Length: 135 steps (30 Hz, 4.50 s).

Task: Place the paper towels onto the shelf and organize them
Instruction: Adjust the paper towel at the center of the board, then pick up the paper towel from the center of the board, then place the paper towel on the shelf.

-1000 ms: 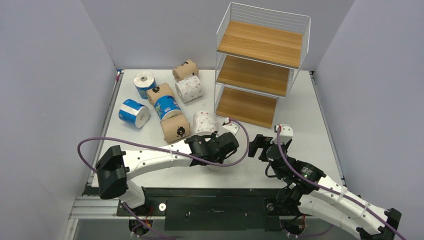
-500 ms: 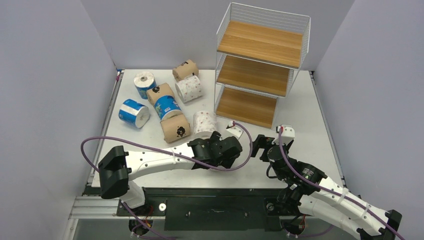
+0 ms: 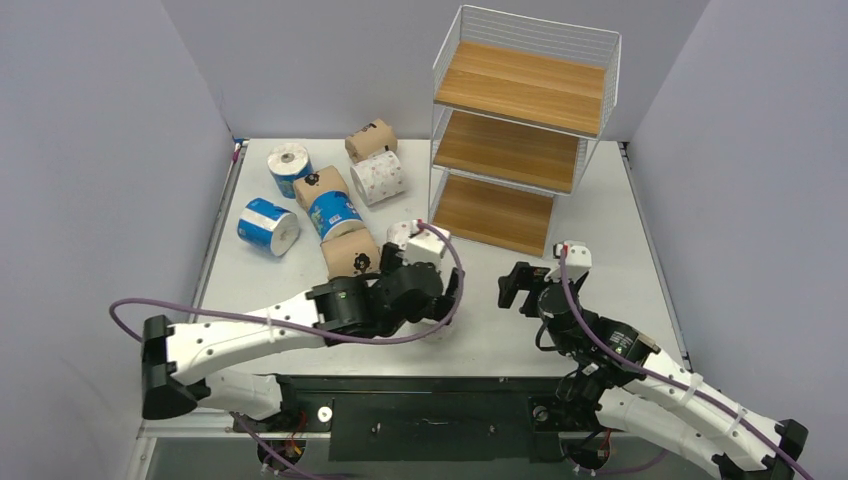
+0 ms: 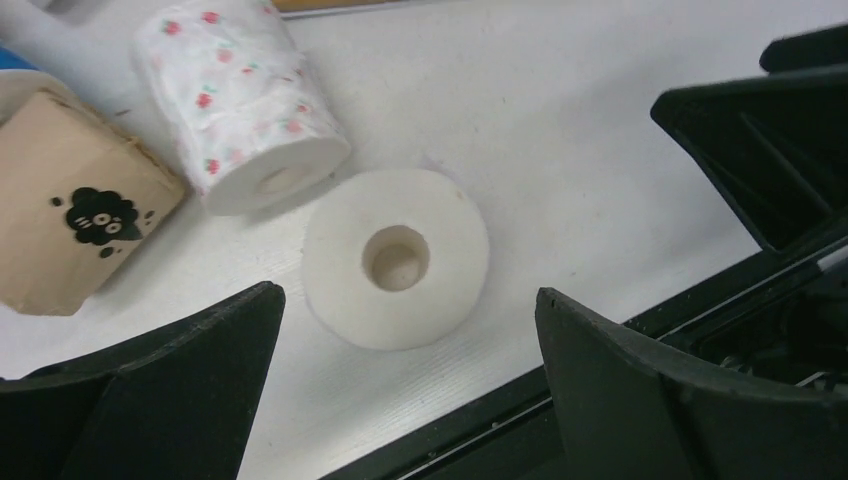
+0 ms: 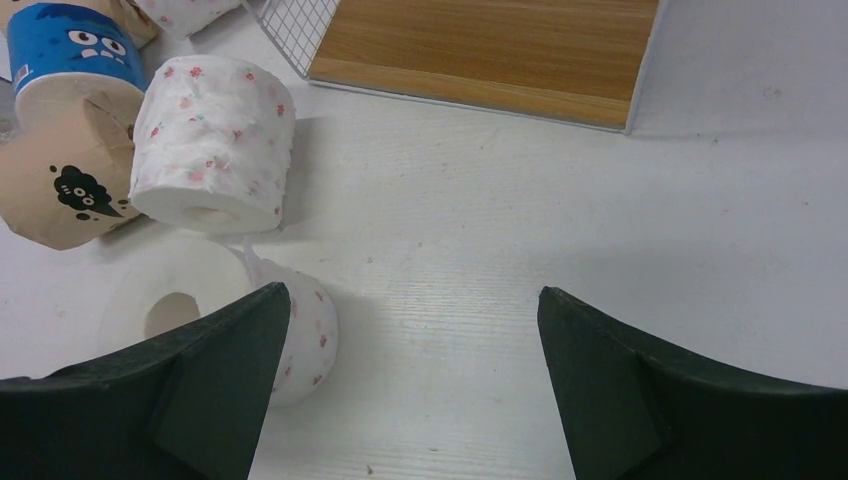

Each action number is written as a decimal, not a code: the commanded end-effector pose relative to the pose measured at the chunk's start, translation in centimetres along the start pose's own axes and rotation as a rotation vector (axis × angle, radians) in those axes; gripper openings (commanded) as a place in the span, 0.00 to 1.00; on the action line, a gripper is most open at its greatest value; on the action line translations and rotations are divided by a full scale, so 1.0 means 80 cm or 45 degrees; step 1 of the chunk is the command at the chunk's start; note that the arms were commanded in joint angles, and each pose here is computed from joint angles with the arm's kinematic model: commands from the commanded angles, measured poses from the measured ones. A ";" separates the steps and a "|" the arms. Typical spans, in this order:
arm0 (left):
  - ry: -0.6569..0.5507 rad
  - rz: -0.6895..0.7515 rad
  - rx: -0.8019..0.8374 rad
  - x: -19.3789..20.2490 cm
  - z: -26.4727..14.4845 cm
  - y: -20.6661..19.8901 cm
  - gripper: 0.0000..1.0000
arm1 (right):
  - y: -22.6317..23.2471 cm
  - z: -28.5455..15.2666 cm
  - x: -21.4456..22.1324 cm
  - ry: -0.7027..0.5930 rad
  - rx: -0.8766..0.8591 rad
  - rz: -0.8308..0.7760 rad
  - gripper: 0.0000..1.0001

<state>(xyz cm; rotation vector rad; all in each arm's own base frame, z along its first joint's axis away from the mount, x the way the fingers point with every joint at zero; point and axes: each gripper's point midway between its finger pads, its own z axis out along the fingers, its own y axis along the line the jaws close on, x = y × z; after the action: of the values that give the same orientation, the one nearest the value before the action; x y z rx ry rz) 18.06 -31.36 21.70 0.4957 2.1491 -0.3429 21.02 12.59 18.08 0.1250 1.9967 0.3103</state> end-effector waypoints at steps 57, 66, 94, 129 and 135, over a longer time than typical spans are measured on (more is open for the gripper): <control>-0.339 -0.849 -0.075 0.043 -0.015 0.170 0.96 | 0.143 0.069 0.090 0.547 -0.185 -0.305 0.72; -0.331 -0.851 -0.074 0.047 -0.012 0.169 0.96 | 0.144 0.070 0.111 0.615 -0.208 -0.313 0.63; -0.461 -0.785 -0.034 -0.036 -0.024 0.165 0.96 | 0.094 0.012 -0.035 0.361 -0.121 -0.211 0.31; -1.103 -0.268 0.765 -0.272 -0.016 -0.004 0.96 | 0.029 -0.047 -0.297 -0.166 0.134 0.185 0.33; -1.131 -0.134 0.760 -0.269 0.009 -0.015 0.96 | 0.018 -0.025 -0.296 -0.136 0.162 0.301 0.33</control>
<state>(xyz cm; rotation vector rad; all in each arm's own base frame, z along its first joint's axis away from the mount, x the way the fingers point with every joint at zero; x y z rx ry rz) 30.13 -37.09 35.39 0.3568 1.3701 -1.0664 27.84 8.12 37.27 0.3479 2.0116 0.1967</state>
